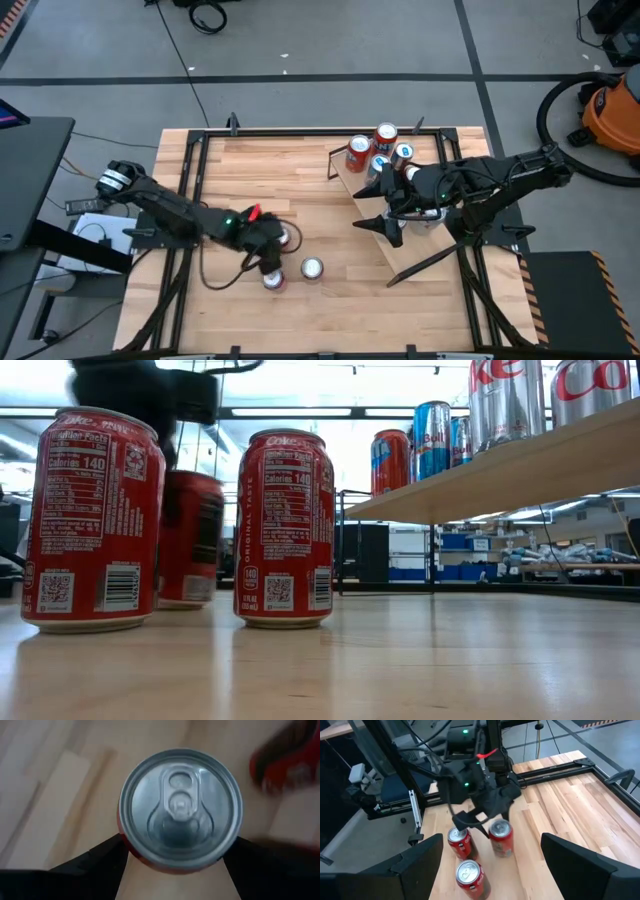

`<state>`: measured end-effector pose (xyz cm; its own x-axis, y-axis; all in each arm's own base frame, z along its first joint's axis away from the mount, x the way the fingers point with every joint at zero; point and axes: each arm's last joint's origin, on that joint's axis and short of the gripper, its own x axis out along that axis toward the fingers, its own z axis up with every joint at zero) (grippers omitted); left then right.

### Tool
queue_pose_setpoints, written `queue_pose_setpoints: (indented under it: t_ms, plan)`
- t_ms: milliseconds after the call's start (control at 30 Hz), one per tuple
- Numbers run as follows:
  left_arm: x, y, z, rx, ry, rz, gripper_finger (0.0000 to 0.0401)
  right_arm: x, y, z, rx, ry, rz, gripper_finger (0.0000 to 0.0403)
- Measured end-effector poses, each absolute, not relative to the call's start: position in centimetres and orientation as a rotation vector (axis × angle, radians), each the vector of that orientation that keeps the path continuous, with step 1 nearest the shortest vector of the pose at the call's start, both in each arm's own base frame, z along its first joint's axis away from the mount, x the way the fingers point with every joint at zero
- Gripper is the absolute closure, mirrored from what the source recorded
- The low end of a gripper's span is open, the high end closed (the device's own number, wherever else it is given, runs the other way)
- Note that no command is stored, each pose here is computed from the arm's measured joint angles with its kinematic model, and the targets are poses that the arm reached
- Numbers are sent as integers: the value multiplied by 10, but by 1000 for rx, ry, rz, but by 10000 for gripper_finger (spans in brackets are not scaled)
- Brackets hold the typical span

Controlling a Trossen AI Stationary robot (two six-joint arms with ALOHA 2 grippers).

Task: Place canned beverage on shelf
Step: Put the dark red soda can aligned with the other dark red soda can on the shelf

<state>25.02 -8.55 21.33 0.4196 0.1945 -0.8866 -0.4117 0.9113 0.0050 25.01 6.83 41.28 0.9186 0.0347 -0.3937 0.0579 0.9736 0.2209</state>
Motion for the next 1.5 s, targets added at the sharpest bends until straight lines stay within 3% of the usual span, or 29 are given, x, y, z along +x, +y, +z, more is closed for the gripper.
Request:
queue_pose_setpoints:
  t_ms: [467,767,1500]
  plan:
    - [275,-70,201,-274,1080,313,107,245,66,416,234,396,-19,56]
    - [290,-65,204,-287,962,256,108,244,66,414,221,416,-23,56]
    - [298,-62,203,-238,905,249,109,244,66,414,227,417,-25,56]
